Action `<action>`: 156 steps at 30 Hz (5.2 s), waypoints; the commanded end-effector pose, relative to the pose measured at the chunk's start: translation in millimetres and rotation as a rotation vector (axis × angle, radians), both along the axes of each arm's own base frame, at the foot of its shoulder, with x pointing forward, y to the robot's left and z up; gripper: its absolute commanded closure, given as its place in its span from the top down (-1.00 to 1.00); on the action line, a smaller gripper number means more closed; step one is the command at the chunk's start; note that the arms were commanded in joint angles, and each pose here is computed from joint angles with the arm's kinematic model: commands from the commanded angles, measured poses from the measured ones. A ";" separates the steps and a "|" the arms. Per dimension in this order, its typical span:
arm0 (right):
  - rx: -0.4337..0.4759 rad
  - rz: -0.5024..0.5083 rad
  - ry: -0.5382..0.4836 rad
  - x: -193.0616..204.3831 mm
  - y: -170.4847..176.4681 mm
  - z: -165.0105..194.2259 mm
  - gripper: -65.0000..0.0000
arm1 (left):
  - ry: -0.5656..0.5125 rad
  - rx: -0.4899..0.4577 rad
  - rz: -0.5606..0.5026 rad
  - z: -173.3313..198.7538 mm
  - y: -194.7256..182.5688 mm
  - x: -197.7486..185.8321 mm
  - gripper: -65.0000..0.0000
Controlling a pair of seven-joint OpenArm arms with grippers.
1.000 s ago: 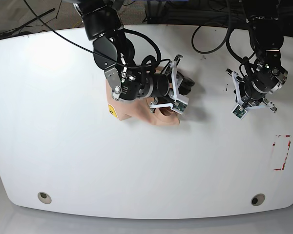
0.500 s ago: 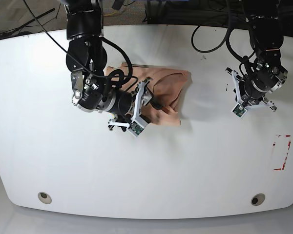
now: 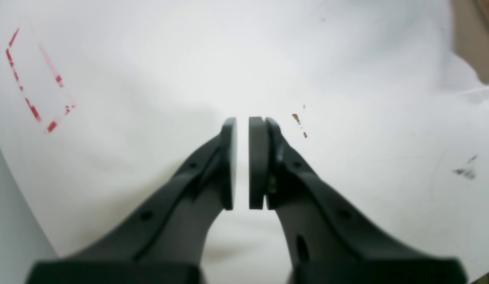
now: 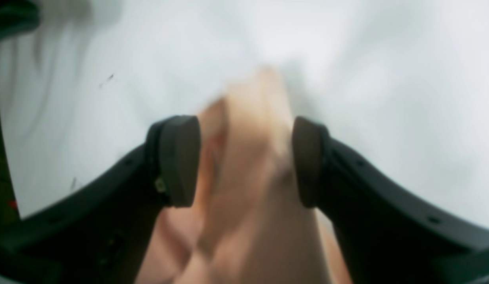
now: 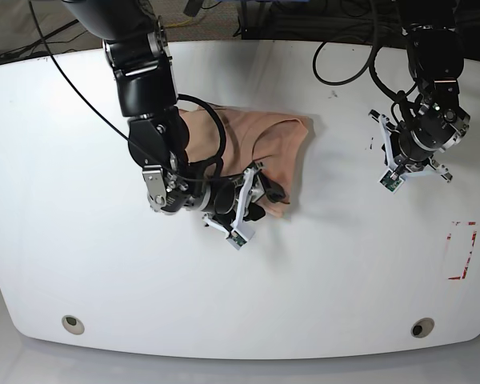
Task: Fold the T-shirt properly
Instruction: 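Flip the bundle over with the right gripper and flatten it, then grasp the folded shirt with both grippers and square its edges, then carry the folded shirt with the left gripper to the table corner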
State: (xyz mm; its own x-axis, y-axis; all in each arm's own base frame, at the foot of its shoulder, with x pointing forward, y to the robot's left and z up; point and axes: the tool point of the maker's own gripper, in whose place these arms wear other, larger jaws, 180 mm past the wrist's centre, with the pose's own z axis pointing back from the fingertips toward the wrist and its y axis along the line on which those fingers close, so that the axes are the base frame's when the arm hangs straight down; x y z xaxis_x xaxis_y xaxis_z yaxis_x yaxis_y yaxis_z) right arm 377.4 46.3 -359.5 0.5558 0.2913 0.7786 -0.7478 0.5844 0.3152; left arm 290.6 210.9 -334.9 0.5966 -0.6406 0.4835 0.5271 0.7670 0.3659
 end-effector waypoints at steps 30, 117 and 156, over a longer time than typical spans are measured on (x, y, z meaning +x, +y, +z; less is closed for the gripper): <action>-0.108 -0.228 -0.007 -37.4 -135.2 13.7 0.09 | 0.097 -0.230 -0.459 -28.5 -216.2 6.8 -0.89; -0.315 -0.343 -0.021 11.2 -201.4 -22.6 -0.39 | -0.128 -0.134 -0.376 21.8 -129.3 61.0 -0.90; -0.284 -0.035 -0.060 -103.0 -68.4 -16.2 -0.40 | -0.119 -0.377 -0.048 4.9 -142.9 50.2 0.43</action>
